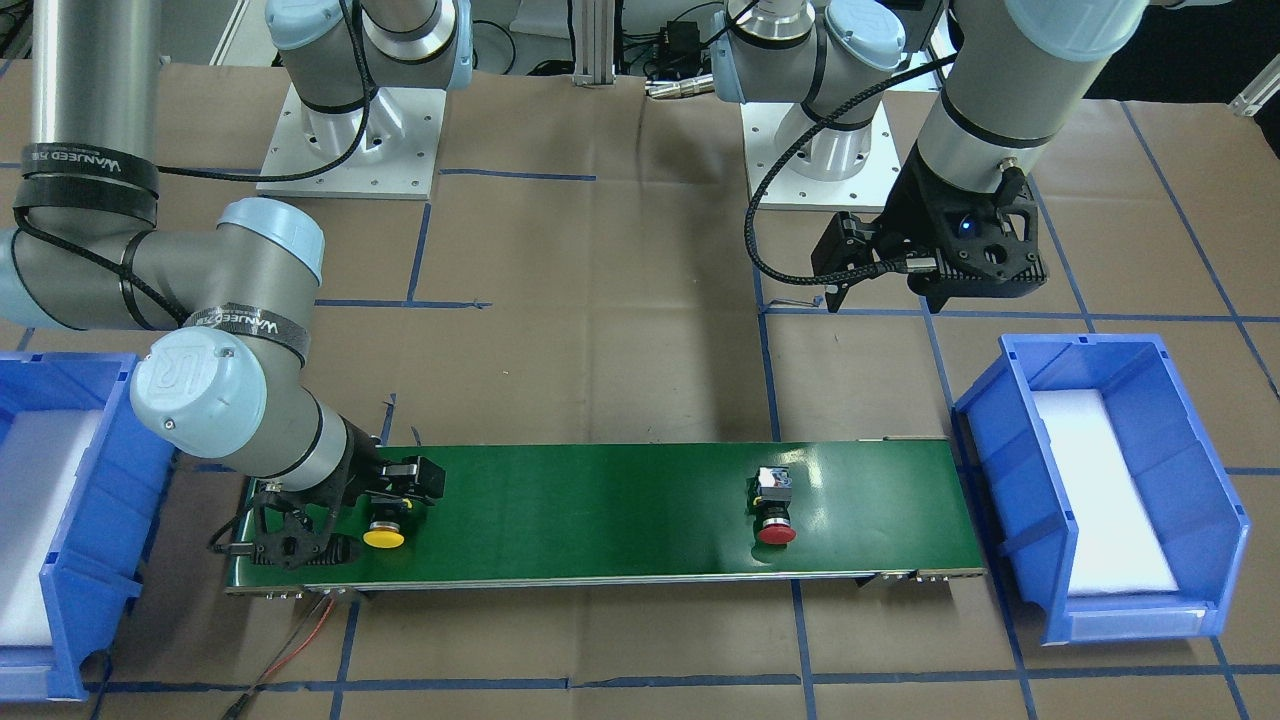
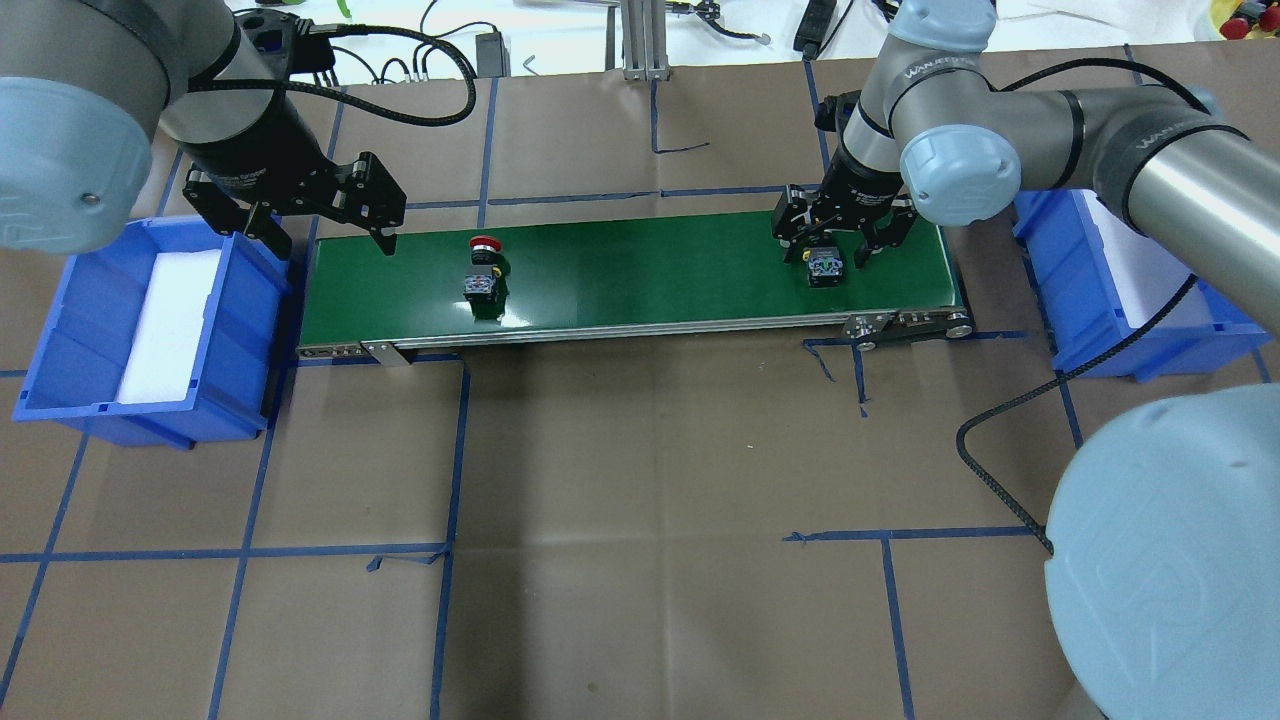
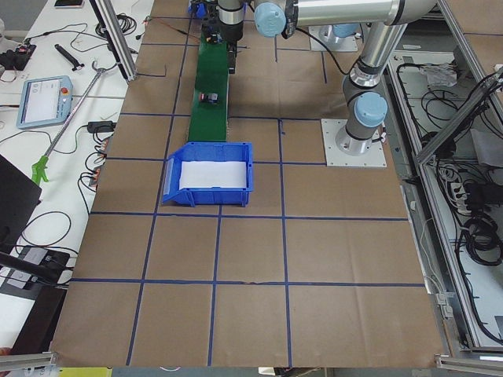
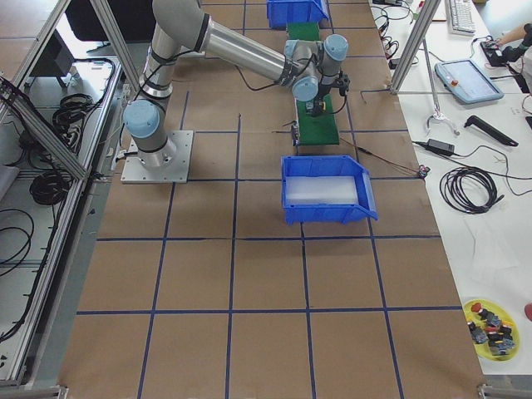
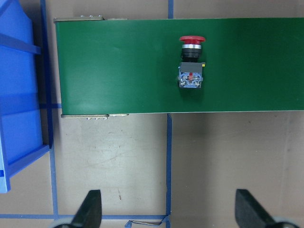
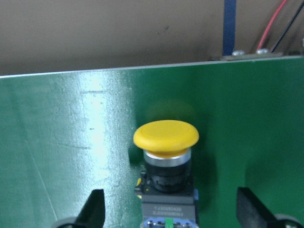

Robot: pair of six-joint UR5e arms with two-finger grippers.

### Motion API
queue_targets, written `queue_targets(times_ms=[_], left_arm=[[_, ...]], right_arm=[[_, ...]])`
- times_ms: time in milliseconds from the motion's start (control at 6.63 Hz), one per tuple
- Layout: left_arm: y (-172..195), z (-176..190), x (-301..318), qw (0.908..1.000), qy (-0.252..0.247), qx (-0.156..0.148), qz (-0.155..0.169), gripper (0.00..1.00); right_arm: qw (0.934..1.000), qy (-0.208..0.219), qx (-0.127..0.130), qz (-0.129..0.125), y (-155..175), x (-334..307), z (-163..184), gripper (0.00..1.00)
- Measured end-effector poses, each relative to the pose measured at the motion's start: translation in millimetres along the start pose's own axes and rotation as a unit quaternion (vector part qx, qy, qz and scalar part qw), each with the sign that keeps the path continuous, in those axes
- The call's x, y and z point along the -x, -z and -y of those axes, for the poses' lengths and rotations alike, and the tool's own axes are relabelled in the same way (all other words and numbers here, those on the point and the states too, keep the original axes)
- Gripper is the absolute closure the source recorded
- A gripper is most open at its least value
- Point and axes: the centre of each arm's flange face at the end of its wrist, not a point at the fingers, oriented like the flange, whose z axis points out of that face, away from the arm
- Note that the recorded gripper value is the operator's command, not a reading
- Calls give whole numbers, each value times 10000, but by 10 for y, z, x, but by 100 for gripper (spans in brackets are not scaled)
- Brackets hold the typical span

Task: Transport two buttons from left to right
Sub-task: 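Grasp the yellow button at the belt's far end with the right gripper, then carry the yellow button into the empty blue bin with the right gripper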

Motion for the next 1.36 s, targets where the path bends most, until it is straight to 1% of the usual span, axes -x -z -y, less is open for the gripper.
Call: queue_targets(times_ms=[151,452,603,754,904,1055,1206,1357], left_arm=[[0,0,1,10000,-2,-1,0,0],[7,-3,0,10000,-2,-7,-5,0],[11,-6,-1,10000,-6,-12,-6,0],[14,-8,-4,10000,-9,-15,-7,0],[15,-9,-4,10000,-10,-16,-7,0],[15,-10,-4,10000,-10,-14,-7,0],[18,-9,-5,10000,-10,-17,-9,0],[25,-12,-6,10000,-16,-27,-10,0]], right_arm=[[10000,14,26,-52,-17,-10,-1,96],[9988,53,0,-477,48,-86,-19,97],[9966,122,-82,-806,158,-156,-29,97],[9924,216,-179,-1202,306,-241,-46,98],[9902,193,-312,-1351,497,-322,-72,98],[9892,29,-488,-1380,908,-520,-176,98],[9900,-150,-563,-1288,1467,-1066,-330,97],[9910,-184,-646,-1162,1959,-1831,-473,97]])
